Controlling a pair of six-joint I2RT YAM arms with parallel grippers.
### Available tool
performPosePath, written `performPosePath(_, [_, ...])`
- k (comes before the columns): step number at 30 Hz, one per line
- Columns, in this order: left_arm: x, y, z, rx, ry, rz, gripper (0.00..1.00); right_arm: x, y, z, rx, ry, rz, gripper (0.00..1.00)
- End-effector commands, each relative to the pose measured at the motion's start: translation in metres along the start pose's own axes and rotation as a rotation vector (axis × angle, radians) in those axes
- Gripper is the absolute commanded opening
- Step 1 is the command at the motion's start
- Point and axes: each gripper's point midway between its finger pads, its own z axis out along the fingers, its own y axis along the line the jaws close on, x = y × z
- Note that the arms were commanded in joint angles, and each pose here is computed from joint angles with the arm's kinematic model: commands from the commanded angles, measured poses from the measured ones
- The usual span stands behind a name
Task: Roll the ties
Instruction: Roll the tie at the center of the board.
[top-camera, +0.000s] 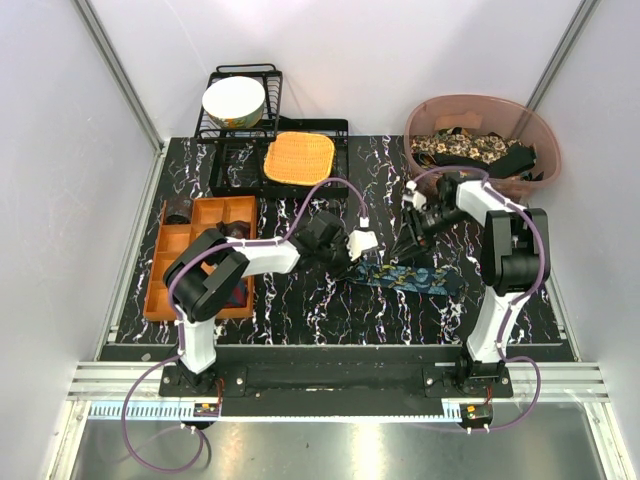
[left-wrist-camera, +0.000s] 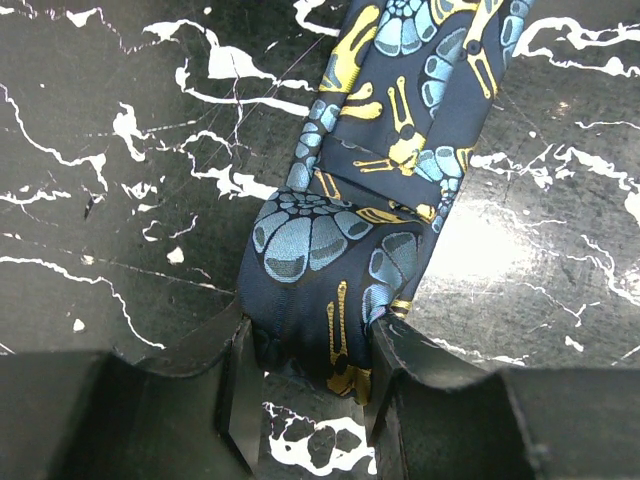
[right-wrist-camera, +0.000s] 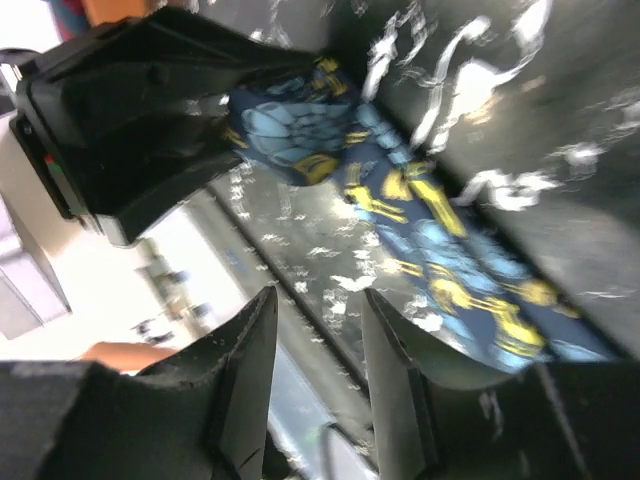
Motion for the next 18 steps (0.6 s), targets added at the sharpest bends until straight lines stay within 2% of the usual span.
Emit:
performPosePath(1, [0.07, -0.012, 0.0, -0.013, 0.256, -0.012, 0.0, 0.008, 0.028, 0.024, -0.154, 0.004, 0.135, 0.43])
performPosePath(6, [0.072, -0.011, 0.001, -0.014, 0.267, -0.019, 0.0, 0.033, -0.01, 0.046, -0.026, 0.104, 0.214, 0.36])
performPosePath(11, [0.064, -0.014, 0.002, 0.034, 0.229, -0.106, 0.0, 0.022, -0.04, 0.05, 0.112, 0.082, 0.196, 0.32])
performPosePath(18, [0.045, -0.01, -0.004, 0.082, 0.136, -0.054, 0.01, 0.029, -0.07, 0.054, 0.242, 0.099, 0.257, 0.29])
